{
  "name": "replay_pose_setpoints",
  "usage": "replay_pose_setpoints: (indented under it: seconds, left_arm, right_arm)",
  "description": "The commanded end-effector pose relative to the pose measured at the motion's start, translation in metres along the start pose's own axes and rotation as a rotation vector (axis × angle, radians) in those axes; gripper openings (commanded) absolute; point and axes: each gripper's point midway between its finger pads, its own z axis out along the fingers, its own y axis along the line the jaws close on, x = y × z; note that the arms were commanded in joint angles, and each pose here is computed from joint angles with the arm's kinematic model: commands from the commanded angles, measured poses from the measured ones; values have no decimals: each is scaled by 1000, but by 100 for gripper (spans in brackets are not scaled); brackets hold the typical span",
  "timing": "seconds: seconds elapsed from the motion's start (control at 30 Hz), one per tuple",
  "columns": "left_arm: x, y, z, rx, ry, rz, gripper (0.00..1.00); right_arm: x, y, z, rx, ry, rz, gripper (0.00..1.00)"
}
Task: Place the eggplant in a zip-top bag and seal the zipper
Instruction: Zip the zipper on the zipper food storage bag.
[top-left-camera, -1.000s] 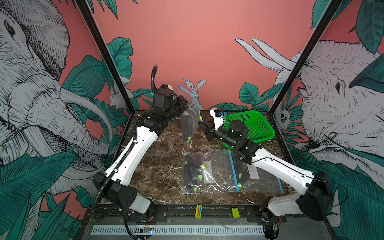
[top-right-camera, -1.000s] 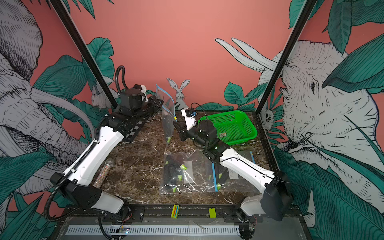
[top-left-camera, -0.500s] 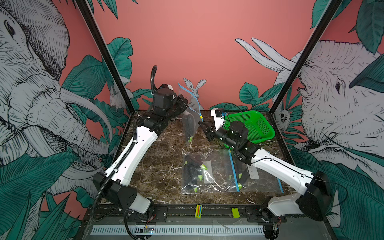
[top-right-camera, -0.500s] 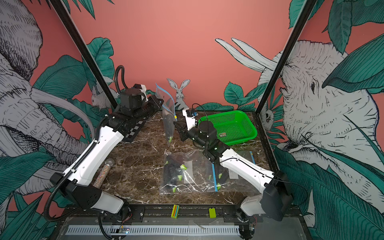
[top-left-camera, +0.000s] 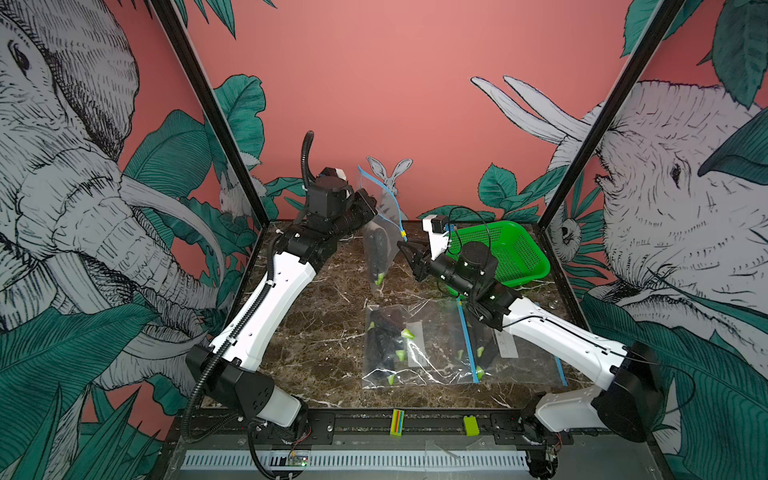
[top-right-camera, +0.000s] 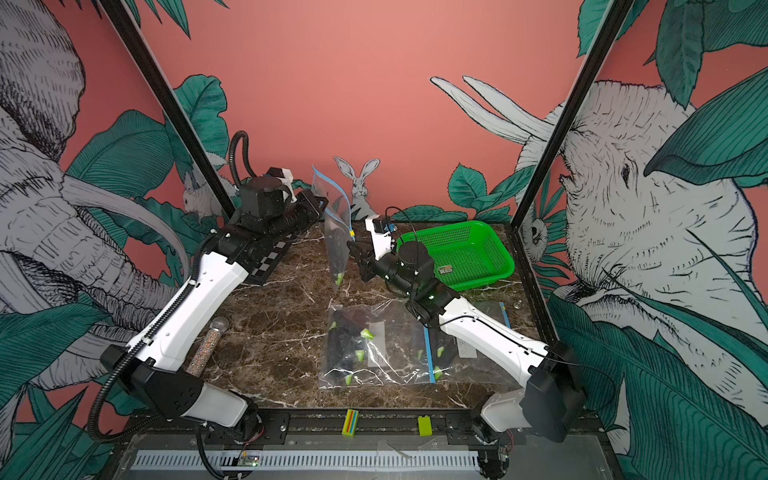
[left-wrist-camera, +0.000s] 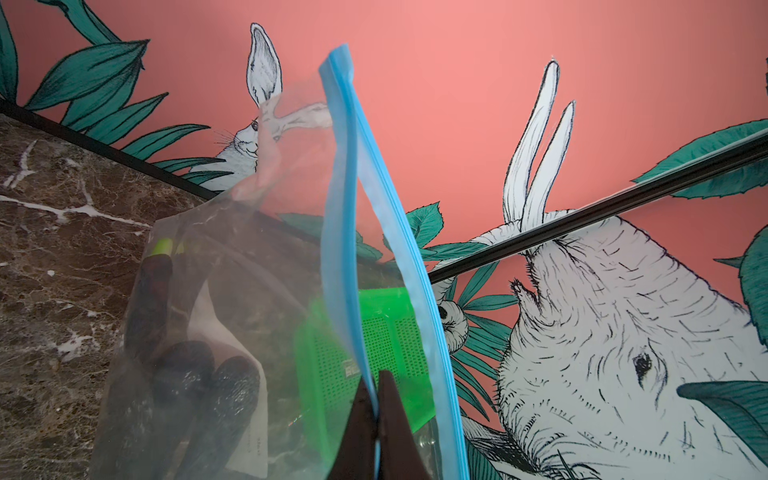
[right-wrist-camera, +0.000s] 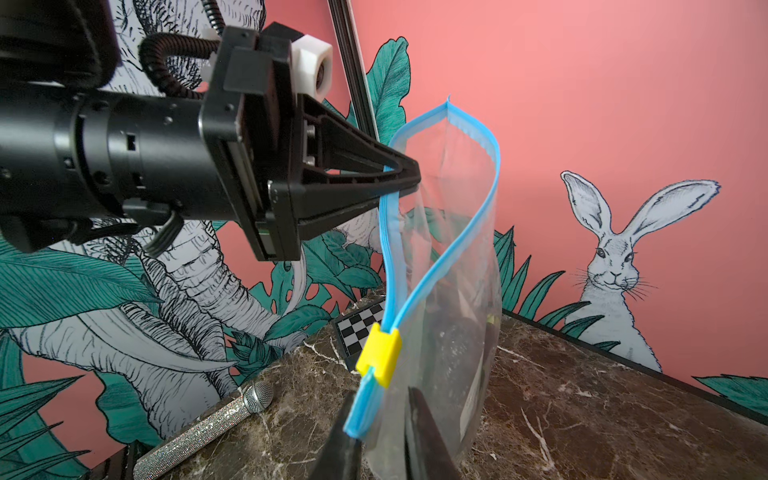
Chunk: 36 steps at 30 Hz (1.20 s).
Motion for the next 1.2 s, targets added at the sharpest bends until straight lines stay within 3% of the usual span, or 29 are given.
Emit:
replay_pose_setpoints:
  seconds: [0.0,0.23,0.43,0.57,0.77,0.9,1.17]
  left_arm:
    - [-6,-4,-4,23,-22,-11,0]
    - [-5,-4,-3,25,-21,-14,0]
    - [-4,-2,-3,20,-20,-9,0]
    - [-2,1,-3,10,-13,0,0]
    - [-3,-1,-4,26,-13,28,40]
    - [-9,-4,-9,33,-16,81,51]
    - [-23,-26,-28,128,9,287,61]
  right_arm:
    - [-23,6,-5,-10,-81,-10,19]
    - [-24,5,-8,1,-92,-11,15]
    - [-28,6,-12,2,-91,-21,0]
    - [-33,8,-19,3,-96,-30,0]
    - [-35,12,-22,-8,-58,-55,0]
    - [-33,14,-24,-13,37,-110,0]
    - [-38,15,-38,-64,219,-150,0]
